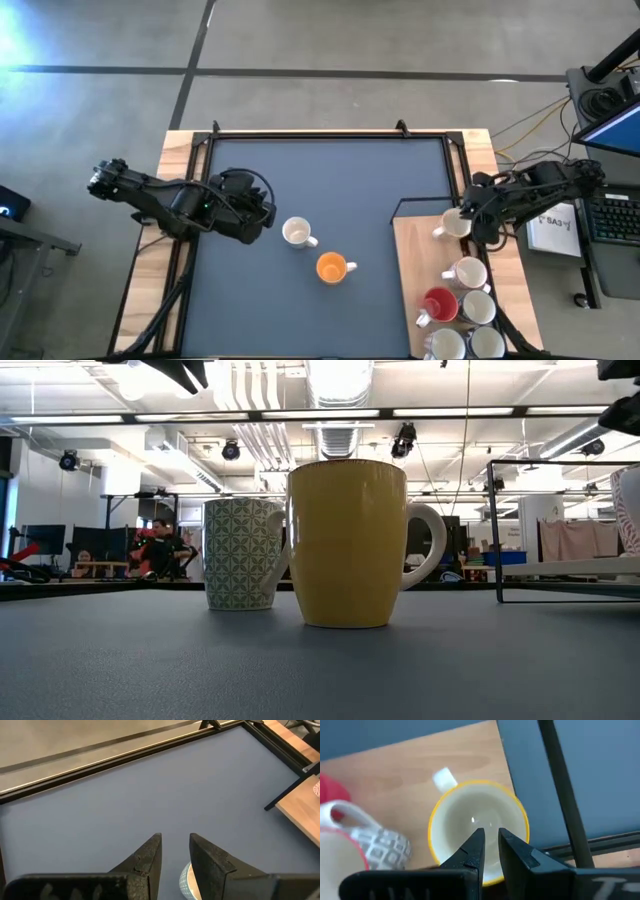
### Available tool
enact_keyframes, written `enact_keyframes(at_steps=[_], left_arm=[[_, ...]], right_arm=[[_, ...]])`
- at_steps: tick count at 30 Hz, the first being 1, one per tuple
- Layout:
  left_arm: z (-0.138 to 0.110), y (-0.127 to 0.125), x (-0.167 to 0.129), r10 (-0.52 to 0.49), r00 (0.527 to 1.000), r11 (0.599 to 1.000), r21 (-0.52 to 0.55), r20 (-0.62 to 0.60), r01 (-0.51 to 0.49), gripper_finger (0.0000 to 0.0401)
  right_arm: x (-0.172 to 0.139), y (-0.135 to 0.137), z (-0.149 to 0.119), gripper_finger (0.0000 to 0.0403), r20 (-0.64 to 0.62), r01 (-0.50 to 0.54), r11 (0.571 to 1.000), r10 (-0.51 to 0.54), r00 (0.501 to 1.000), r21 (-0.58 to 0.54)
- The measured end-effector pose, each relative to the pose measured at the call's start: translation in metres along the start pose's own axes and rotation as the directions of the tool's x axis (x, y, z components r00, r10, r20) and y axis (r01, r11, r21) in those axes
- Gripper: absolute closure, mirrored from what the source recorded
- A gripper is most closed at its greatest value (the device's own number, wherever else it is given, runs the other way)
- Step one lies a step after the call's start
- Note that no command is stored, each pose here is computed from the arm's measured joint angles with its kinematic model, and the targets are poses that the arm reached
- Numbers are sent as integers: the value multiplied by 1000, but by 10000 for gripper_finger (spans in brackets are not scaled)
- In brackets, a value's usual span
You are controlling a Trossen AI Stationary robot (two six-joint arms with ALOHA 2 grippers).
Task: Place coffee mugs
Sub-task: Put the orange pattern mug on the shelf
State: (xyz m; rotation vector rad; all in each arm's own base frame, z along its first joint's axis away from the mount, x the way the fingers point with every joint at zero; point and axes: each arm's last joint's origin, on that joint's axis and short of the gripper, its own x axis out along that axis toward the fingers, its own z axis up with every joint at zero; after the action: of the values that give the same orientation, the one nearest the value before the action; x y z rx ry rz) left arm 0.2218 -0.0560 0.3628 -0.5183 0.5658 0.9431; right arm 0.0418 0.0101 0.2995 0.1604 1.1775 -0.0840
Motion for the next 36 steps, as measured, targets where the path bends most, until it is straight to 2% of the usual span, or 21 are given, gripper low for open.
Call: enact_keyframes(at_steps=[5, 8, 10, 12, 14, 18, 23, 31, 36], left_arm=[[0, 0, 0, -3, 1000, 1000, 19, -10, 3, 319], [-1, 0, 0, -4, 1000, 1000, 22, -17, 4, 319], [-1, 0, 0, -4, 1000, 1000, 23, -19, 4, 319], [-1, 0, 0, -3, 1000, 1000, 25, -25, 3, 319], [-1, 0, 0, -2, 1000, 1000, 27, -28, 3, 319], [-1, 0, 0, -3, 1000, 999, 51, -29, 4, 319], [-1, 0, 0, -5, 999, 997, 72, -40, 8, 319], [-2, 1, 0, -6, 998, 991, 135, -64, 14, 319], [-3, 2, 0, 0, 997, 984, 175, -77, 14, 319]], right_arm=[[6, 7, 15, 360, 77, -26, 996, 19, 997, 90], [10, 12, 26, 360, 116, -21, 980, -2, 993, 200], [16, 14, 32, 360, 89, 36, 948, -68, 994, 316], [22, 16, 37, 360, 37, 93, 897, -121, 992, 433], [27, 19, 40, 359, -11, 123, 859, -135, 991, 496], [30, 21, 43, 343, -37, 114, 803, -114, 993, 584], [30, 21, 42, 308, -37, 105, 671, -115, 993, 734], [48, 23, 44, 278, -122, 190, 552, -158, 980, 812], [60, 24, 44, 284, -173, 248, 532, -186, 967, 810]])
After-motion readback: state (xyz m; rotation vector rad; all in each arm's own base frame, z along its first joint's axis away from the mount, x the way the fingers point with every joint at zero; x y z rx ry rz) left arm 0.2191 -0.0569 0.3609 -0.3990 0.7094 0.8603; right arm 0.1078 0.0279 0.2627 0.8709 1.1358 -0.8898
